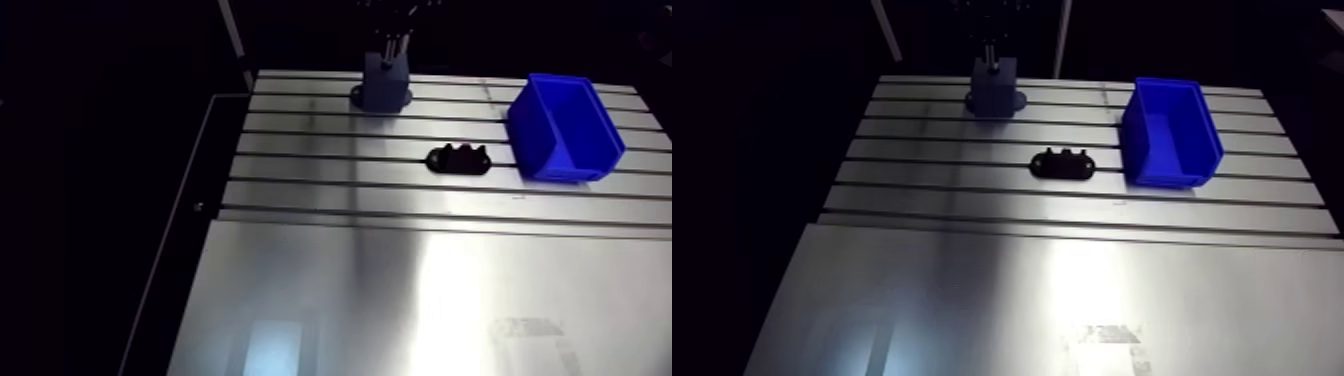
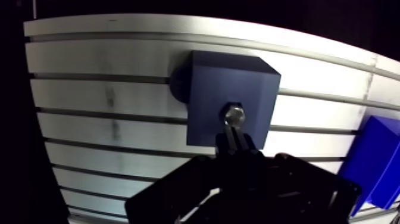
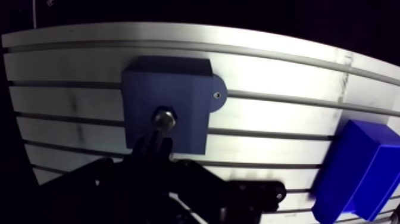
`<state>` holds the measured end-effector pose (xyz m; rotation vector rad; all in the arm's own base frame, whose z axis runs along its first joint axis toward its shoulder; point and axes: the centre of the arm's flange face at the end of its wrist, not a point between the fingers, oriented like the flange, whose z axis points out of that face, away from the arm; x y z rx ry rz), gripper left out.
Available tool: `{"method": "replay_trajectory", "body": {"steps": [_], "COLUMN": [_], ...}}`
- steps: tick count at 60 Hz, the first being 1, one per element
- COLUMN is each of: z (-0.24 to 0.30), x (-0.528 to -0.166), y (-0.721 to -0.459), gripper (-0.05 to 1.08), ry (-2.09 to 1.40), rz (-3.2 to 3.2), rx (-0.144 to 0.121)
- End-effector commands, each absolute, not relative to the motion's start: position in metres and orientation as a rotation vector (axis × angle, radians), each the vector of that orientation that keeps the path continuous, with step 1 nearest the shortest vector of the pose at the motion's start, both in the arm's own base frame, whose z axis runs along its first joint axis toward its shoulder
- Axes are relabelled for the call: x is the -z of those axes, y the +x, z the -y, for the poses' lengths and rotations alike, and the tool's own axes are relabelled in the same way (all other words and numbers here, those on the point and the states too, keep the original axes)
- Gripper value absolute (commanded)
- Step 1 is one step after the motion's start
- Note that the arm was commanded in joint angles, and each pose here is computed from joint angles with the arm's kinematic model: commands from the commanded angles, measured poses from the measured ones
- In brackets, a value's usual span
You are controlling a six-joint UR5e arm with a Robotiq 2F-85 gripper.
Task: Pick up the M10 bolt and insert it into the hex recess until seated.
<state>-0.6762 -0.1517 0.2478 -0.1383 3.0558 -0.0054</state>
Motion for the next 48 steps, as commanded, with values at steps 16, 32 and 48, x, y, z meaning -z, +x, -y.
{"method": "replay_trajectory", "body": {"steps": [16, 32, 48], "z": [0.1528, 0.1511, 0.151], "x": [-0.242, -0.2444, -0.2383], "y": [-0.6748, -0.6782, -0.6789], "gripper": [1.07, 1.08, 1.08], "ry": [-0.14, -0.143, -0.147], "rz": [-3.052, -3.079, -3.07], "rx": [-0.001, 0.003, 0.001]}}
